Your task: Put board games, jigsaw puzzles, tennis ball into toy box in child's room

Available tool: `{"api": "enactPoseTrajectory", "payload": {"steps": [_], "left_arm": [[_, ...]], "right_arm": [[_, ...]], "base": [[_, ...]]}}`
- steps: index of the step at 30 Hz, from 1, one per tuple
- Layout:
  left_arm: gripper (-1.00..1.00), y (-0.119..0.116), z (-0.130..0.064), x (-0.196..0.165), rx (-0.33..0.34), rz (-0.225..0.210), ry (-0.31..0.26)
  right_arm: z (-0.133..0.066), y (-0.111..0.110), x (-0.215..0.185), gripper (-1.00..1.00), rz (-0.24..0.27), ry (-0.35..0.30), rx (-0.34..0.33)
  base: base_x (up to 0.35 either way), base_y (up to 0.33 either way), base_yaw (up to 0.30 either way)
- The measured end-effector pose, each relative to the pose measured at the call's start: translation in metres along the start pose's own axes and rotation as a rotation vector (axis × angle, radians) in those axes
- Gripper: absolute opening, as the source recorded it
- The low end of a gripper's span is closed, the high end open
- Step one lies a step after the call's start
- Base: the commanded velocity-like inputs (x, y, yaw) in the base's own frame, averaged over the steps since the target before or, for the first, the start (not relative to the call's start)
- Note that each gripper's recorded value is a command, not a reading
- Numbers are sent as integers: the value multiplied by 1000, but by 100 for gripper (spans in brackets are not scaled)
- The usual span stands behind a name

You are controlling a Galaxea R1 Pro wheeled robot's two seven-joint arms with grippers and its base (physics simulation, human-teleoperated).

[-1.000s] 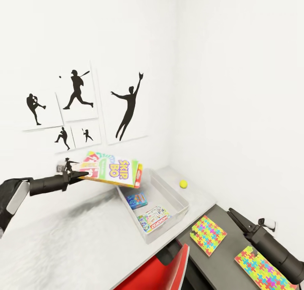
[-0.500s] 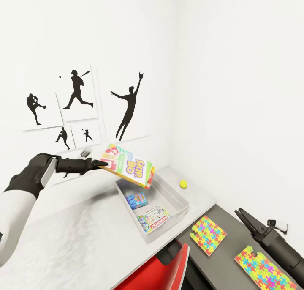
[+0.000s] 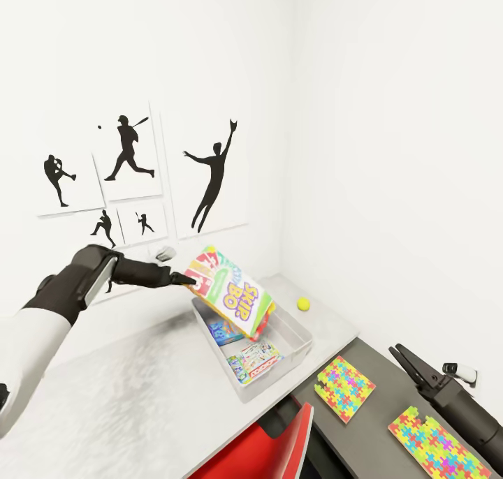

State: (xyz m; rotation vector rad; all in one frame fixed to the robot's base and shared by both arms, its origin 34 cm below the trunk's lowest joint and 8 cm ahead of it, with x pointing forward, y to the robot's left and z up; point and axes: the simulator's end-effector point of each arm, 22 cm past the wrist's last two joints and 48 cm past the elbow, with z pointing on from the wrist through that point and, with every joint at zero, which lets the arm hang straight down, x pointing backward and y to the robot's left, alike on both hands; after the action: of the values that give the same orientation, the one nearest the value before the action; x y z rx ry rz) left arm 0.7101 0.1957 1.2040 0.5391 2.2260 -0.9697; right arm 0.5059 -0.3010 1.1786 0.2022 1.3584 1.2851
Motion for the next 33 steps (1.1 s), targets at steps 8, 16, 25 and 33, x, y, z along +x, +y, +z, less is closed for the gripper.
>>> {"api": "enactPoseTrajectory", "payload": {"steps": [8, 16, 25, 33], "left_arm": [[-100, -35, 5, 6, 101, 116, 41], [-100, -29, 6, 8, 70, 176, 57], [-100, -29, 9, -4, 31, 266, 51], [-100, -33, 36, -10, -27, 376, 101]], "right_arm": [[0, 0, 0, 100, 0, 0, 0], [-1, 0, -1, 100, 0, 0, 0], [-1, 0, -1, 100, -1, -2, 0], [-1, -4, 1, 100, 4, 2, 7]], "base": [[0, 0, 0], [0, 0, 0], [0, 0, 0], [0, 0, 0]]}}
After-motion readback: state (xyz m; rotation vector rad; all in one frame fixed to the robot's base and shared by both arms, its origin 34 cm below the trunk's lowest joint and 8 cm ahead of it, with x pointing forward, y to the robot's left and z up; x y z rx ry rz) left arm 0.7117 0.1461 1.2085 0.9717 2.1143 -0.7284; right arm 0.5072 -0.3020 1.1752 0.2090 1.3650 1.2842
